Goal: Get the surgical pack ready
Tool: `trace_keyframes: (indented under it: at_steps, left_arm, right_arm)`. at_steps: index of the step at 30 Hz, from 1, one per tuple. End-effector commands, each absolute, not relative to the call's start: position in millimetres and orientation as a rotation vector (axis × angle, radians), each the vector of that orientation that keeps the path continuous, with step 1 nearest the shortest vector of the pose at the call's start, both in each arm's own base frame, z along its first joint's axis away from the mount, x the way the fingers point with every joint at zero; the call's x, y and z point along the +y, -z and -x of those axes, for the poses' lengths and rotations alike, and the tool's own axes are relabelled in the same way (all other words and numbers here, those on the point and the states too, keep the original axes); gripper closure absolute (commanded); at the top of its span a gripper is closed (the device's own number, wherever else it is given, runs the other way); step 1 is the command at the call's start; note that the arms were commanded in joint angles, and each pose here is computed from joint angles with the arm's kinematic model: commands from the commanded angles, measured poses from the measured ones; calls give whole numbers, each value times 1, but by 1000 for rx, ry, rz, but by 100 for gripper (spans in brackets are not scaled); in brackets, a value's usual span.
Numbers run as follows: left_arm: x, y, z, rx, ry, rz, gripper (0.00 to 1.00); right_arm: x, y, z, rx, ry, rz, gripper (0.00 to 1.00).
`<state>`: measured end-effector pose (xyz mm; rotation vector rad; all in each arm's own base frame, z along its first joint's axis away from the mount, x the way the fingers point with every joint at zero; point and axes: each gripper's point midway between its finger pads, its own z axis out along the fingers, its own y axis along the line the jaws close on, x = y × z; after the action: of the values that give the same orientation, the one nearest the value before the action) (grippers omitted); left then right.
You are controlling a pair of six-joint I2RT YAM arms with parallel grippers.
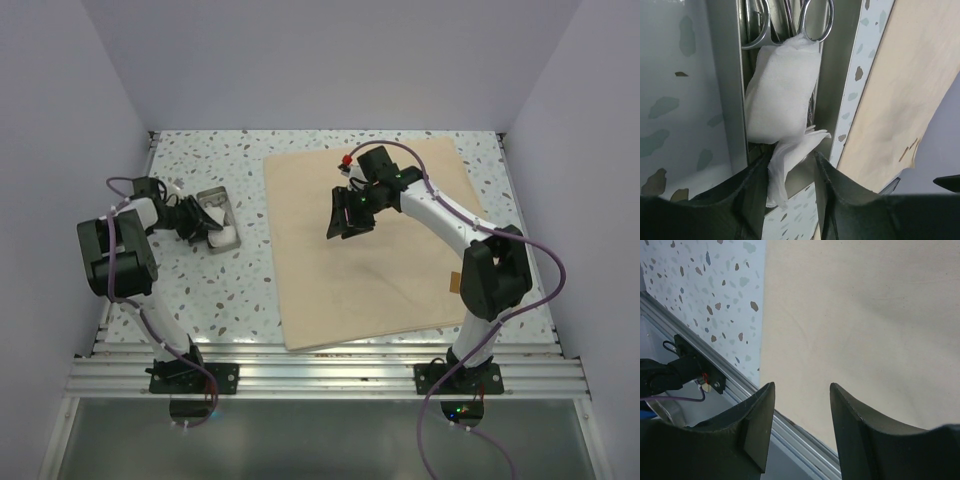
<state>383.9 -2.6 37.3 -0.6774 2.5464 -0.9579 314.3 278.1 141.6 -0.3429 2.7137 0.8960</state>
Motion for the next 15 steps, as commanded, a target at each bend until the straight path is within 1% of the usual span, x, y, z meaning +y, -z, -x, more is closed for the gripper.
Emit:
trace_keyframes:
  at_steps: [1, 2, 4, 10, 15]
  left_arm:
    - [8, -62, -390, 2515, 862, 630, 56]
    - [8, -65, -388, 2512, 864, 631, 52]
    - [5, -76, -388, 2491, 863, 620, 48]
    - [-4, -95, -381, 2480, 811, 588, 45]
    - [0, -104, -373, 2484, 680, 604, 45]
  right_arm:
    - [283, -153, -316, 2679, -941, 368, 49]
    - [284, -155, -316, 2677, -945, 368, 49]
    - [285, -155, -316, 2677, -950, 365, 49]
    - [282, -158, -316, 2677, -934, 358, 49]
    - [272, -156, -321, 2689, -848, 295, 48]
